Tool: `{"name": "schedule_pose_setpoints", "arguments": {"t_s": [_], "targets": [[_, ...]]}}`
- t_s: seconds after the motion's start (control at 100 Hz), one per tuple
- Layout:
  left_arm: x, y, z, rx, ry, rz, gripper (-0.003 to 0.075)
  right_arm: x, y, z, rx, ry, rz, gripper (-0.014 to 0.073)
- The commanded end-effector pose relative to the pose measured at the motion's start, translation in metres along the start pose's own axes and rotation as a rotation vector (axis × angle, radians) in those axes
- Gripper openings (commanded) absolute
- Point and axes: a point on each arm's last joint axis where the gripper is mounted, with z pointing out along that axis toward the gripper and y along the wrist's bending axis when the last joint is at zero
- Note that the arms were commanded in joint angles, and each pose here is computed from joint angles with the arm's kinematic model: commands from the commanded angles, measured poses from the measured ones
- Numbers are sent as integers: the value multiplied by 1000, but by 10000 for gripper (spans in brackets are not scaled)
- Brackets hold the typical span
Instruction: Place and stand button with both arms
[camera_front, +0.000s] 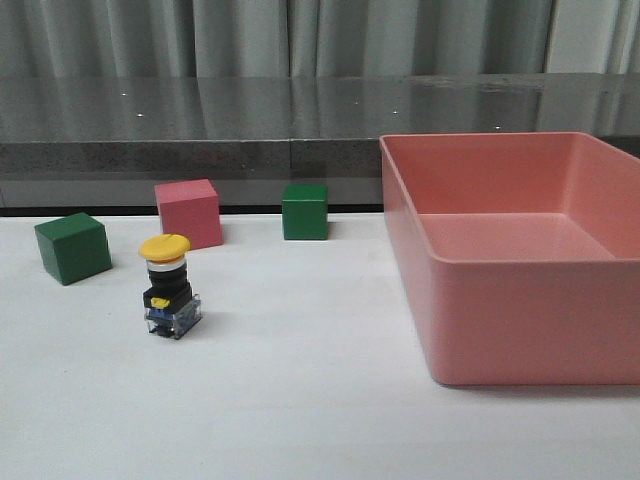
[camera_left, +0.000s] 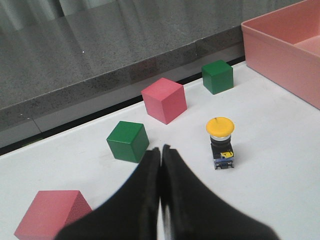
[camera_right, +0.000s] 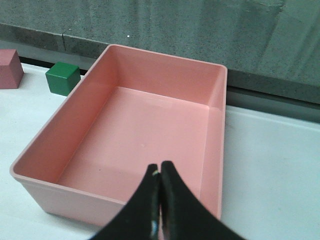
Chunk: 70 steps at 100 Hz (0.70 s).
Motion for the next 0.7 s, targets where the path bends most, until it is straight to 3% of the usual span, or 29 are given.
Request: {"name": "schedule_pose_setpoints", "arguments": {"t_s": [0.0,0.38,0.69], "targets": [[-13,6,-2,-47,-76,-36,-20,-14,-3,-4,31,-85,3,-62],[-13,6,-2,-52,-80,-37,-20,-14,-3,-4,31,-85,3,-62],[12,9,-7,-178,-135,-106,-20,-14,-3,-4,31,-85,3,-62]]}}
